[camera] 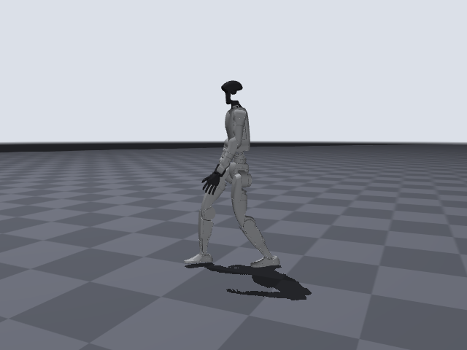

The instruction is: Walk

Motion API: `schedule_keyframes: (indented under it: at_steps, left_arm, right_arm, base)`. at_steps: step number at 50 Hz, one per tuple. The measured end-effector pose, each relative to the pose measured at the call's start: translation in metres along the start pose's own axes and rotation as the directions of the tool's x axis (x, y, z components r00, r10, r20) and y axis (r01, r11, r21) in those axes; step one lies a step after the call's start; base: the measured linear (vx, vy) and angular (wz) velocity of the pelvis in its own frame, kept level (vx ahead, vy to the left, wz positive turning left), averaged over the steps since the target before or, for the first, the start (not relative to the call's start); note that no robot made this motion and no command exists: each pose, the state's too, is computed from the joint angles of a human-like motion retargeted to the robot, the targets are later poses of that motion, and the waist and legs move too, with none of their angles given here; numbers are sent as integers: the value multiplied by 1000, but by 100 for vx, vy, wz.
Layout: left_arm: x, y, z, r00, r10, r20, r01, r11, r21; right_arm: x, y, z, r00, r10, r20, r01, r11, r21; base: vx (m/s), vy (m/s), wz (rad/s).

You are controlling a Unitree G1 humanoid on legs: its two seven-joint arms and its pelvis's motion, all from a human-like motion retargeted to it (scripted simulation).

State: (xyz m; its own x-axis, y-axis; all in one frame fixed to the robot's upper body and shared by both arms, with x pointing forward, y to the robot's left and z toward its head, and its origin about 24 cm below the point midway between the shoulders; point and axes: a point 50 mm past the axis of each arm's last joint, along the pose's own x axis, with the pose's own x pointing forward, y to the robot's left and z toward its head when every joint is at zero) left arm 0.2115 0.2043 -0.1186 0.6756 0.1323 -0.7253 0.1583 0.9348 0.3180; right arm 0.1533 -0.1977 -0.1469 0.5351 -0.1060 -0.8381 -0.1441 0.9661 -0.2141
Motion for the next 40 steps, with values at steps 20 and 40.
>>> schedule_keyframes:
  at_steps: [20, 40]
  left_arm:
    - [-12, -18, -46, 981, -99, -169, 97, 995, -19]
    - [-17, -21, -56, 978, -107, -182, 101, 994, -40]
  right_arm:
    - [2, -24, 9, 999, -47, 0, 47, 999, -9]
    - [5, -19, 16, 1000, 3, 9, -3, 997, -77]
  base:
    - [53, -11, 5]
    - [47, -4, -7]
